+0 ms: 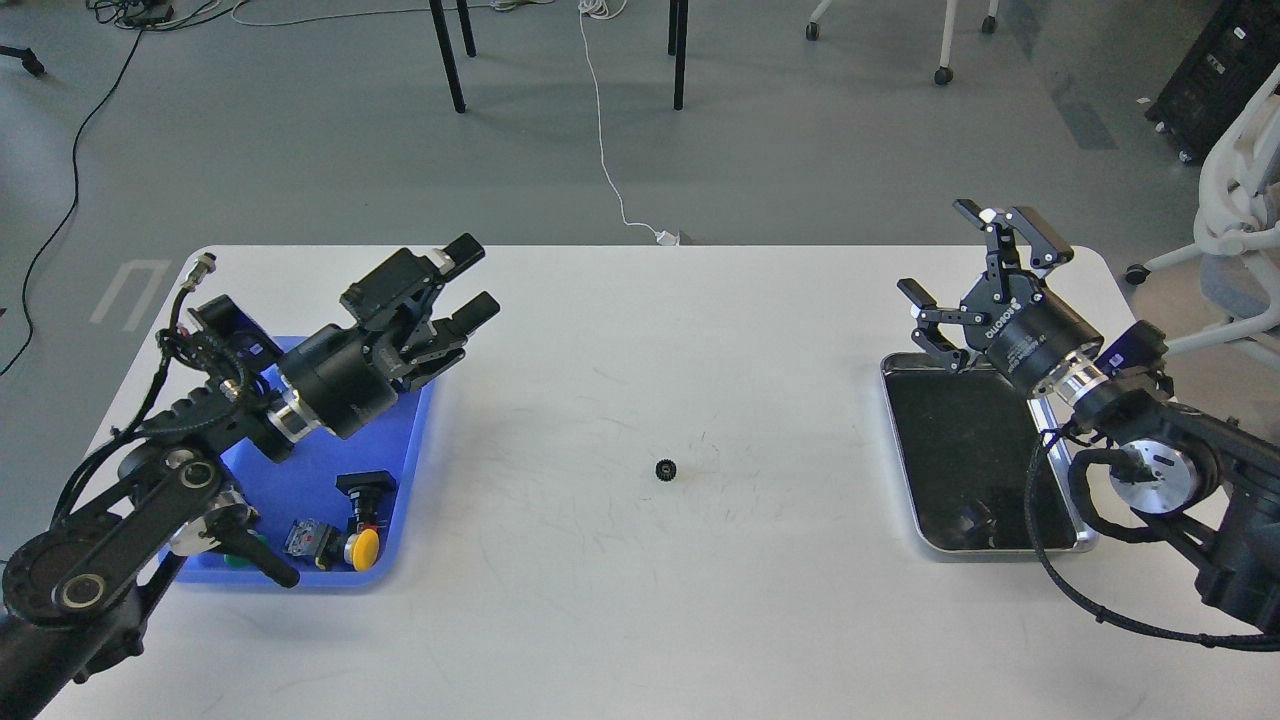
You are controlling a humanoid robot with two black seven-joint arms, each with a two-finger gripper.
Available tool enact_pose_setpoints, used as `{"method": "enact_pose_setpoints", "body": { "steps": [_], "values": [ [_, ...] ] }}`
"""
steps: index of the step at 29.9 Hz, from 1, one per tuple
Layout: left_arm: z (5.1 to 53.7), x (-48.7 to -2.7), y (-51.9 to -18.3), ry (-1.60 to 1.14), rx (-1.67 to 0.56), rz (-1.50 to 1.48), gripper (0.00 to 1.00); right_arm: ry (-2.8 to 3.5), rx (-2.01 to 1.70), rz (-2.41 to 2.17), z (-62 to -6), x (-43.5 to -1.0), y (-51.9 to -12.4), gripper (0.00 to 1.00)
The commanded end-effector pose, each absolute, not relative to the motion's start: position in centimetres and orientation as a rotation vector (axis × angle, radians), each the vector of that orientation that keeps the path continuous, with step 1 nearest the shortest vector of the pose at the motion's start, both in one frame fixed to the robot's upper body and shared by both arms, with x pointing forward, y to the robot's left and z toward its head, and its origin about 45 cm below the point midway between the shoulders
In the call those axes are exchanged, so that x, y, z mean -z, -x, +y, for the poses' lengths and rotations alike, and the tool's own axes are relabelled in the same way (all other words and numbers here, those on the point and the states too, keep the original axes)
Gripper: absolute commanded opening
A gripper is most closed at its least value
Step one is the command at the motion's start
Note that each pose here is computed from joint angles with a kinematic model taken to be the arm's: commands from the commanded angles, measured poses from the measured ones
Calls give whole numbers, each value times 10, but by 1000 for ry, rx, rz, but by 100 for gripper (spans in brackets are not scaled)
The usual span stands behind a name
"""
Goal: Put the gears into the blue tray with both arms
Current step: 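Reach the left gripper toward the black part on the table, then close the left gripper on the black part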
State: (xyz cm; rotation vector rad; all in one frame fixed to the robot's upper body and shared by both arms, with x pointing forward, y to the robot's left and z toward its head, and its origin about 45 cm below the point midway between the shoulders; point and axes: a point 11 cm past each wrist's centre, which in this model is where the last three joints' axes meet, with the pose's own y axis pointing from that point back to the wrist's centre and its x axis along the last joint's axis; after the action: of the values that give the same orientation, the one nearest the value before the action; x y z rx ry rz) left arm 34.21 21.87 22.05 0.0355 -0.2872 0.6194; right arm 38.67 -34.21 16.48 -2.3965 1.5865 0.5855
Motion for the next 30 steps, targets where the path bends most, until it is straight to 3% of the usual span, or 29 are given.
{"method": "enact_pose_setpoints", "body": {
  "steps": [1,8,14,20,30],
  "values": [
    [171,-224,-341,-199,-372,-489,98,2329,-651,1652,-359,-143,-366,98],
    [120,-198,-347,-586,49,-1009,98,2315,-698,1726,-384,-130,-338,98],
    [97,-162,-353,-742,266,-1216,95,2324,-674,1742,-394,-137,-337,98],
    [76,-148,-359,-754,288,-1240,88,2315,-661,1745,-397,-141,-339,98],
    [96,-125,-365,-833,293,-1197,82,2314,-656,1746,-398,-142,-340,98]
  ]
}}
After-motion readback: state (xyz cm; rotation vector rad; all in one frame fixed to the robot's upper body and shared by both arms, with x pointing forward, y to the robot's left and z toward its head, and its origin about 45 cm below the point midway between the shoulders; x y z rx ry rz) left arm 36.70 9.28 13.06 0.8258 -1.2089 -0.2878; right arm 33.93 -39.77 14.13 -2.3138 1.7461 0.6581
